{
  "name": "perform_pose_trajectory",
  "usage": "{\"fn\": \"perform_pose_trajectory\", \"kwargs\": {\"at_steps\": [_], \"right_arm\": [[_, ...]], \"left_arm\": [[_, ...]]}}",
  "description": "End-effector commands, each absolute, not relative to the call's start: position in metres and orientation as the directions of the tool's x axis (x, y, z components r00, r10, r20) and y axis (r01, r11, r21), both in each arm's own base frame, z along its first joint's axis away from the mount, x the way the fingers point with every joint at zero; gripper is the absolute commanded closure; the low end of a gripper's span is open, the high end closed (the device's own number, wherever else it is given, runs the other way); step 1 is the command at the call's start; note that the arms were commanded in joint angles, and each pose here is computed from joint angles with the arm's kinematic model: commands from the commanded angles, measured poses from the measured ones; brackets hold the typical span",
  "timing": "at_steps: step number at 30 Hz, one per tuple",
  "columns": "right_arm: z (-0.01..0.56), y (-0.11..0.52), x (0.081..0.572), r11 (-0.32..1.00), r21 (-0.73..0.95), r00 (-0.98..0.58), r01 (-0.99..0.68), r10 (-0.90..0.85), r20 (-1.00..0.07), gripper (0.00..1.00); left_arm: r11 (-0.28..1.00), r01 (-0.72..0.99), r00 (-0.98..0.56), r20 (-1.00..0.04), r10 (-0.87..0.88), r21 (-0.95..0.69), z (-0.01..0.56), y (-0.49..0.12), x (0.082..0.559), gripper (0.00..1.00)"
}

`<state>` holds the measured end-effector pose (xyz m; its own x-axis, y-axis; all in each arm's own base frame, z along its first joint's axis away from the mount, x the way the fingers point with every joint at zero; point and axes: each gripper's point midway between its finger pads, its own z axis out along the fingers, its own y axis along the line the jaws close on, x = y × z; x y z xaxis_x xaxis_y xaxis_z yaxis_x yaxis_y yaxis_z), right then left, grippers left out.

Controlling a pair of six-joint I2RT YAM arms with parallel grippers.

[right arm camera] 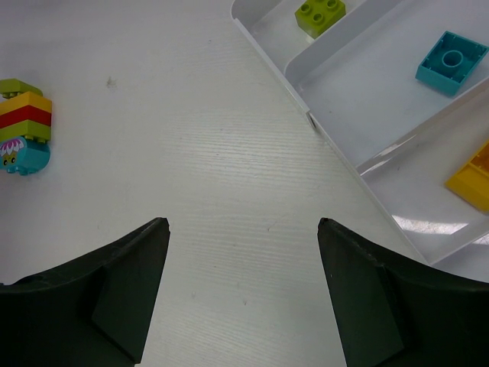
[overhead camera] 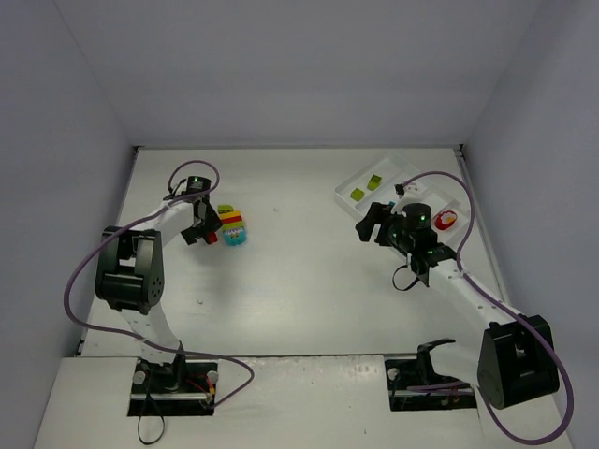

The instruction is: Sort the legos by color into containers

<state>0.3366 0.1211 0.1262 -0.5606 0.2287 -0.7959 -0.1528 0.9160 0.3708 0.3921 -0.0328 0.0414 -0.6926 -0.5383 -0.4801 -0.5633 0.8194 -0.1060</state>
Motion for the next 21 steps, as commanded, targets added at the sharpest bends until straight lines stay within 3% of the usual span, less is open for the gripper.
{"fn": "perform_pose_trajectory", "kwargs": {"at_steps": [1,2,6,9,14,18,21], "right_arm": [[0.147,0.123,0.350,0.909,0.378,-0.493,-0.176,0.251,-0.833,0.25],[0.147,0.122,0.350,0.910,0.377,-0.493,-0.175,0.251,-0.833,0.25],[0.145,0.123,0.350,0.908,0.378,-0.500,-0.179,0.247,-0.830,0.25],[0.146,0.125,0.350,0.905,0.381,-0.502,-0.189,0.244,-0.830,0.25],[0.159,0.142,0.345,0.863,0.417,-0.498,-0.285,0.239,-0.834,0.25],[0.182,0.161,0.339,0.802,0.455,-0.496,-0.388,0.235,-0.836,0.25],[0.211,0.179,0.331,0.724,0.502,-0.502,-0.474,0.246,-0.829,0.25]], "left_arm": [[0.813,-0.568,-0.649,-0.536,-0.539,-0.130,0.054,-0.025,0.407,0.47],[0.816,-0.564,-0.652,-0.538,-0.534,-0.127,0.054,-0.025,0.407,0.48],[0.827,-0.548,-0.653,-0.554,-0.516,-0.126,0.057,-0.024,0.411,0.79],[0.841,-0.526,-0.654,-0.571,-0.496,-0.128,0.067,-0.025,0.411,0.91],[0.918,-0.375,-0.636,-0.686,-0.355,-0.127,0.128,-0.044,0.407,0.94],[0.985,-0.120,-0.547,-0.820,-0.169,-0.123,0.196,-0.084,0.398,0.94],[0.972,0.222,-0.442,-0.897,0.031,-0.076,0.242,-0.129,0.372,0.94]]}}
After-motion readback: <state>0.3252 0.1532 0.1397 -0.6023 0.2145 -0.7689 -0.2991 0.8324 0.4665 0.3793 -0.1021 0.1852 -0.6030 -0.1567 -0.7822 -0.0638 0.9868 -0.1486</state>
